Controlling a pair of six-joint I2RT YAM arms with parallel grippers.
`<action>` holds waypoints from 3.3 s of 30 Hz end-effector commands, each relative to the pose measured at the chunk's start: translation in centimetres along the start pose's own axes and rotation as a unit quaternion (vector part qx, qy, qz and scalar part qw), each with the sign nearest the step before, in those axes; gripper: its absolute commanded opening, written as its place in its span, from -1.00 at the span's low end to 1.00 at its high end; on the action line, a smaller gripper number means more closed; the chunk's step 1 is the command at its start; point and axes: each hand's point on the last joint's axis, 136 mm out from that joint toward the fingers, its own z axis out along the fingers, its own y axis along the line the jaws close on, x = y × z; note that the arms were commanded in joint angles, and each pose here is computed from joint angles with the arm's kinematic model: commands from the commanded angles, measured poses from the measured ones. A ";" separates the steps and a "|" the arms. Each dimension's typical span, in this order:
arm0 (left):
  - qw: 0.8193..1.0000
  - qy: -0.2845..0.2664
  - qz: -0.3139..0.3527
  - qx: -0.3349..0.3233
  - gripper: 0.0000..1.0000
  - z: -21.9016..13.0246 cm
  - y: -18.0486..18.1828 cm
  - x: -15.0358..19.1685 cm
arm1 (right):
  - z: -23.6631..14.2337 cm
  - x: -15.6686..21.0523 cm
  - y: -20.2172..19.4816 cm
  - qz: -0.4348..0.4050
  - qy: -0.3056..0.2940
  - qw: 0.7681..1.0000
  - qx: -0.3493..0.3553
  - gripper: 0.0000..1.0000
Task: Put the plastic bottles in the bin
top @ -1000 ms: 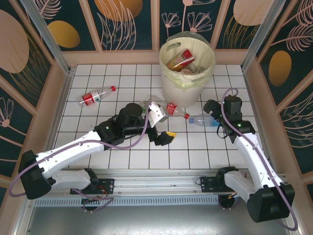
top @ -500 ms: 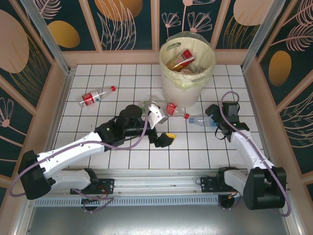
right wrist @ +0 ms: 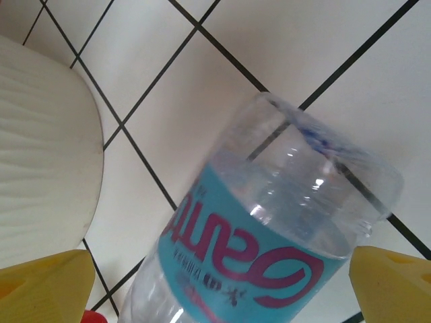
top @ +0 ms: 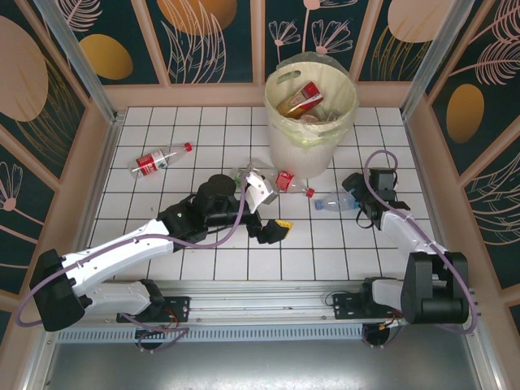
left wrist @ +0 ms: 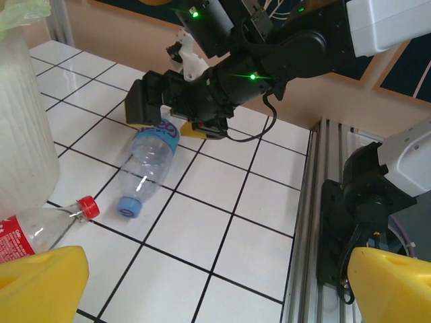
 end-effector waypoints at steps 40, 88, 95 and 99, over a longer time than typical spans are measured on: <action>0.984 -0.168 -0.051 -0.021 0.97 -2.9 0.4 -4.8 | -11.8 -14.2 9.2 -0.108 -0.243 0.962 -0.058 0.33; 0.987 -0.137 -0.078 -0.020 0.97 -2.8 0.3 -4.2 | -4.4 -17.1 33.4 -0.415 -0.193 0.881 -0.124 0.68; 0.988 -0.132 -0.080 -0.027 0.97 -2.7 0.6 -4.2 | -6.1 -17.2 34.3 -0.412 -0.202 0.878 -0.138 0.85; 0.991 -0.104 -0.062 -0.058 0.97 -2.6 1.5 -3.5 | -8.5 -17.5 34.8 -0.409 -0.216 0.874 -0.151 0.87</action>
